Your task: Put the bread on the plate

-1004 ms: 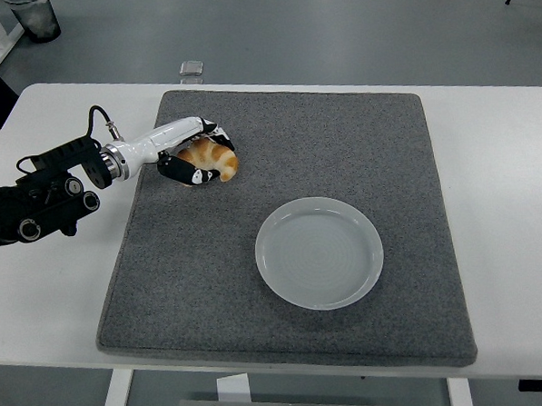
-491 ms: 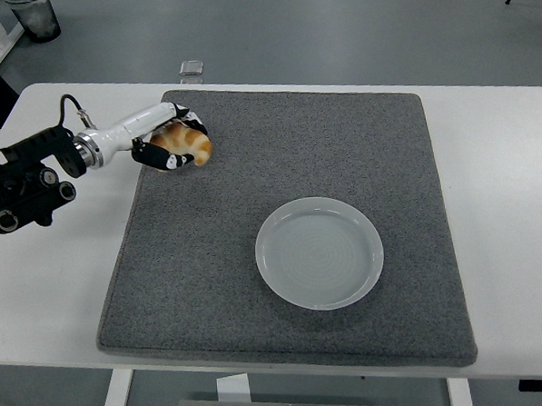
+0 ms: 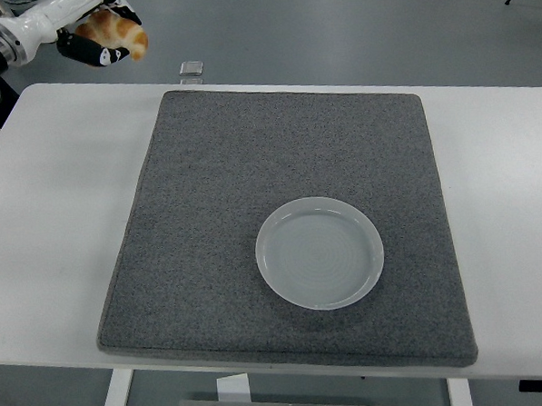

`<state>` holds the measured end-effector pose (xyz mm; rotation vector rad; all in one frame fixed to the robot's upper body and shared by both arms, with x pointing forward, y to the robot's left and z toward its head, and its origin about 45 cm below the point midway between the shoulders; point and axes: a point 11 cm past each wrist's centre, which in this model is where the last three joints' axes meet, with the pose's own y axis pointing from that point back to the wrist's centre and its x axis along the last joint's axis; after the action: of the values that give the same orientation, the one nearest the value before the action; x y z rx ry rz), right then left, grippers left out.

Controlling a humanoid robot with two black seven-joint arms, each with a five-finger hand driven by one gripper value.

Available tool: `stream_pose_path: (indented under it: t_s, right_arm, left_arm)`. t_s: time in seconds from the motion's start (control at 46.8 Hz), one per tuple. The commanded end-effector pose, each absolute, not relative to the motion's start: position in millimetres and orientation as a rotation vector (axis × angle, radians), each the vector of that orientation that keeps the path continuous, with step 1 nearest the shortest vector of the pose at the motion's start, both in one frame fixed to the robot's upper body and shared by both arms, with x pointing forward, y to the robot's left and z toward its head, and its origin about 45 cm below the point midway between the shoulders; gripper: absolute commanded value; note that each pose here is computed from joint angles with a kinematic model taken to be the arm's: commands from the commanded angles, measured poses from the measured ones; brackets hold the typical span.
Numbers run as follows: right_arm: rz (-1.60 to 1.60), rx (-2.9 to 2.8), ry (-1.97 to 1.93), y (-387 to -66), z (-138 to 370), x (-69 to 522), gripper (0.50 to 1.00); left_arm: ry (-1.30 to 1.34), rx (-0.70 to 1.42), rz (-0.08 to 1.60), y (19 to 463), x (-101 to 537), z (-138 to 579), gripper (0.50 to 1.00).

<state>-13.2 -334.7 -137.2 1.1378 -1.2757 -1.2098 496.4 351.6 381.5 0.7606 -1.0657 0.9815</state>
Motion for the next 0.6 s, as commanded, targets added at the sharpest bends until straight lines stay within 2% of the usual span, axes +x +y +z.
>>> stream_pose_path:
  t_s: [0.0,0.256,0.427,0.577]
  right_arm:
    - [-1.210,1.138,-1.275,-334.7,-137.2,-13.4,0.952]
    - [-1.211,1.137,-1.276,-334.7,-137.2,-13.3,0.952]
    - [-1.212,1.138,-1.276,-334.5,-137.3,-13.3,0.952]
    - [-1.213,1.140,-1.275,-334.0,-137.3,-13.3,0.952]
  left_arm:
    - [-1.106,0.734,0.959,335.9,500.4,403.3,0.500]
    - [-1.196,0.607,0.797,243.9,501.3,435.9,0.500]
    - [-1.195,0.473,0.615,176.5,465.3,427.2,0.500]
    - [-1.181,0.406,0.527,150.3,433.4,415.8,0.500]
